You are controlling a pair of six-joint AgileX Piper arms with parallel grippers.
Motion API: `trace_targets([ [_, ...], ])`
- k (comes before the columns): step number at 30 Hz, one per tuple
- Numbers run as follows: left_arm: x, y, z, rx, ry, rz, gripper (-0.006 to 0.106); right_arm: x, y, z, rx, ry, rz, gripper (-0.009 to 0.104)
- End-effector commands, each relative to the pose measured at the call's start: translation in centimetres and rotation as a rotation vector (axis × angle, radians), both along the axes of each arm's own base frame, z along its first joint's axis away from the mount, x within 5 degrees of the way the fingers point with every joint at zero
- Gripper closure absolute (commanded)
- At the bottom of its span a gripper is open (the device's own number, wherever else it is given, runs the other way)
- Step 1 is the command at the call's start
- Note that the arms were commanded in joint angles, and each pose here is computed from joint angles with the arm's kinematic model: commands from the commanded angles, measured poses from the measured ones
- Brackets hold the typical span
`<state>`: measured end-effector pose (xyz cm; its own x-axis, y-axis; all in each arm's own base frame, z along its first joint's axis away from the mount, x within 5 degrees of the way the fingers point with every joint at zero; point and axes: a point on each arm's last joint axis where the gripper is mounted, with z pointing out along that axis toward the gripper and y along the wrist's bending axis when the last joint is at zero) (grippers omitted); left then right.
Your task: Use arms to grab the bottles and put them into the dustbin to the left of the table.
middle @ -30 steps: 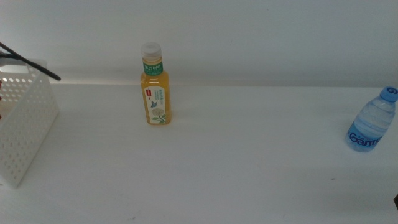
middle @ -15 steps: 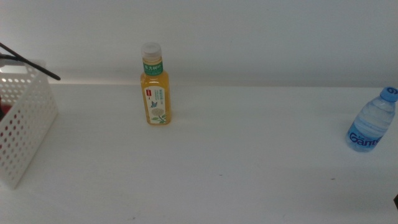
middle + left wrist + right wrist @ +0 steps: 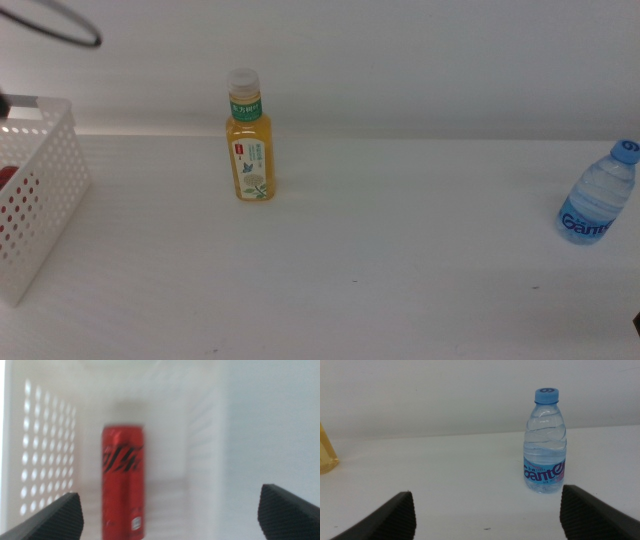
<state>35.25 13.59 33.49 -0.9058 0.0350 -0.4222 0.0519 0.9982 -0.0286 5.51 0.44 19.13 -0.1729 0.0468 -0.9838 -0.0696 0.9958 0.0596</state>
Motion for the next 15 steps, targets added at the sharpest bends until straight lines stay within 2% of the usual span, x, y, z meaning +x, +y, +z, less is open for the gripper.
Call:
trace_targets([
  [1,-1.6,-3.0,2.5,-0.055,0.007,-0.060,0.007,-0.1,-0.1,-1.1,-0.015,-0.011,-0.005,0.018],
  [5,-3.7,-7.6,4.9,0.024,-0.048,-0.121,0.007,-0.1,-0.1,-1.1,-0.015,-0.011,-0.005,0.018],
  [11,-7.5,-13.0,5.6,0.009,-0.187,-0.210,0.007,-0.1,-0.1,-1.1,-0.015,-0.011,-0.005,0.018],
  [15,-10.7,-16.1,5.0,0.000,-0.336,-0.246,0.007,-0.1,-0.1,-1.1,-0.015,-0.011,-0.005,0.018],
])
